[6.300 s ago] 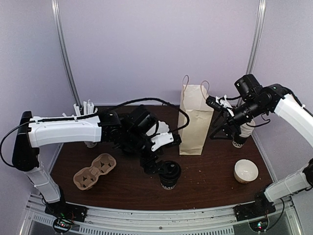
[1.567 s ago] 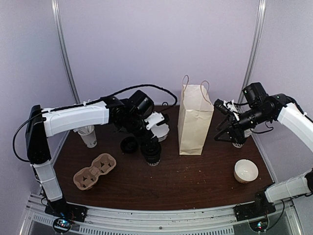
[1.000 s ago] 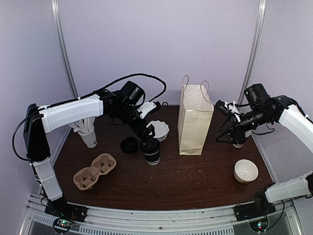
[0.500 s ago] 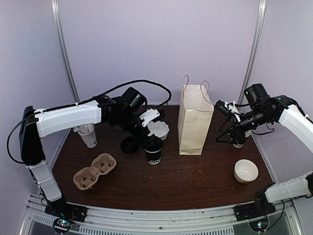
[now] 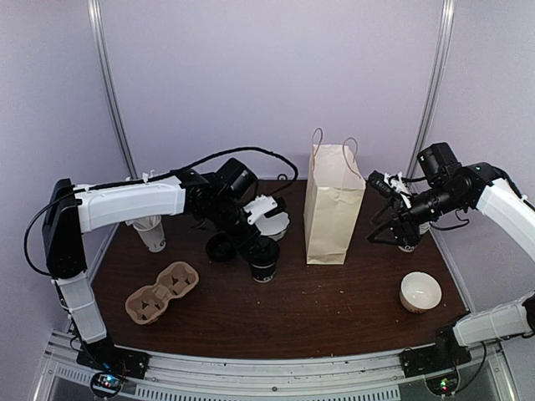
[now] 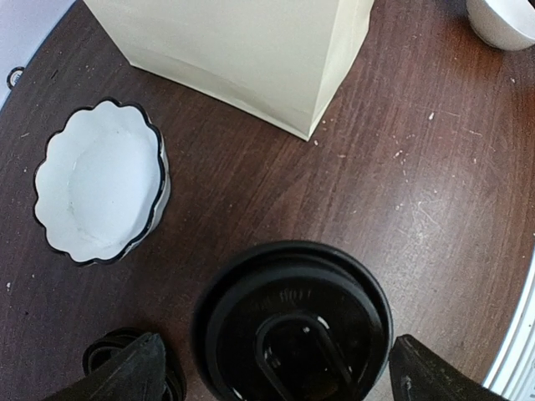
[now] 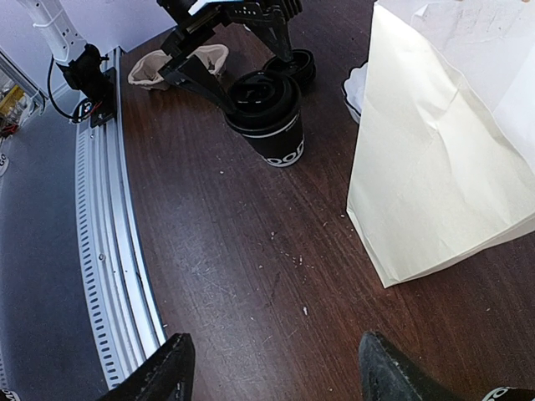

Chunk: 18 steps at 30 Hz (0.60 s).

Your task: Pack the takeout coffee

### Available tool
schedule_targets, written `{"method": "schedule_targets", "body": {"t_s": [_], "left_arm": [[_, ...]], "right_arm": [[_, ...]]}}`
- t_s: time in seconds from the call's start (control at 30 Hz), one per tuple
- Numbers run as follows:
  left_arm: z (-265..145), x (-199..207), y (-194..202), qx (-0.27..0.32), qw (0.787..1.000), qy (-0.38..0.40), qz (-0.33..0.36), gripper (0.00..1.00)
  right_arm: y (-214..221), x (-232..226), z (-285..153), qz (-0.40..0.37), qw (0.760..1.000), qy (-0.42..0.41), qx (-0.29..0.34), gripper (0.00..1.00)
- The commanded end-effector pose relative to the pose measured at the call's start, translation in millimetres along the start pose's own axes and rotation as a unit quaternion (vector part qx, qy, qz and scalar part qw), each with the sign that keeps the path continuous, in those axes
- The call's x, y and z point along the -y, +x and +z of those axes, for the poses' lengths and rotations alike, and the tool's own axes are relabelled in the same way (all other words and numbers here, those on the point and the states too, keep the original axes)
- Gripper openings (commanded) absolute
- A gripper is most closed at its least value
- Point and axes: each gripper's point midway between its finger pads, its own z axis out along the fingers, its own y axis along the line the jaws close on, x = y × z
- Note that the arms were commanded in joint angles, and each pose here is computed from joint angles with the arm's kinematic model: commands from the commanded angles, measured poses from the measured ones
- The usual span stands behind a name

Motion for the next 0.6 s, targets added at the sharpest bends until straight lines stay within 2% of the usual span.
{"method": "schedule_targets", "body": {"t_s": [0.0, 0.17, 0.57], "left_arm": [[8.2, -4.7, -10.4, 0.015, 1.000, -0.009, -0.003, 0.97], [14.5, -6.4, -5.2, 0.005, 1.000, -0.012, -0.004, 0.96], [12.4, -8.3, -7.3, -0.006, 1.000, -0.015, -0.003, 0.85]], "right_arm": [[2.1, 1.8, 0.2, 0.001, 1.000, 0.002, 0.000, 0.71], [3.5, 1.9, 0.6, 0.001, 1.000, 0.003, -0.001, 0.71], [3.4, 1.5, 0.0, 0.000, 1.000, 0.004, -0.001, 0.71]]}}
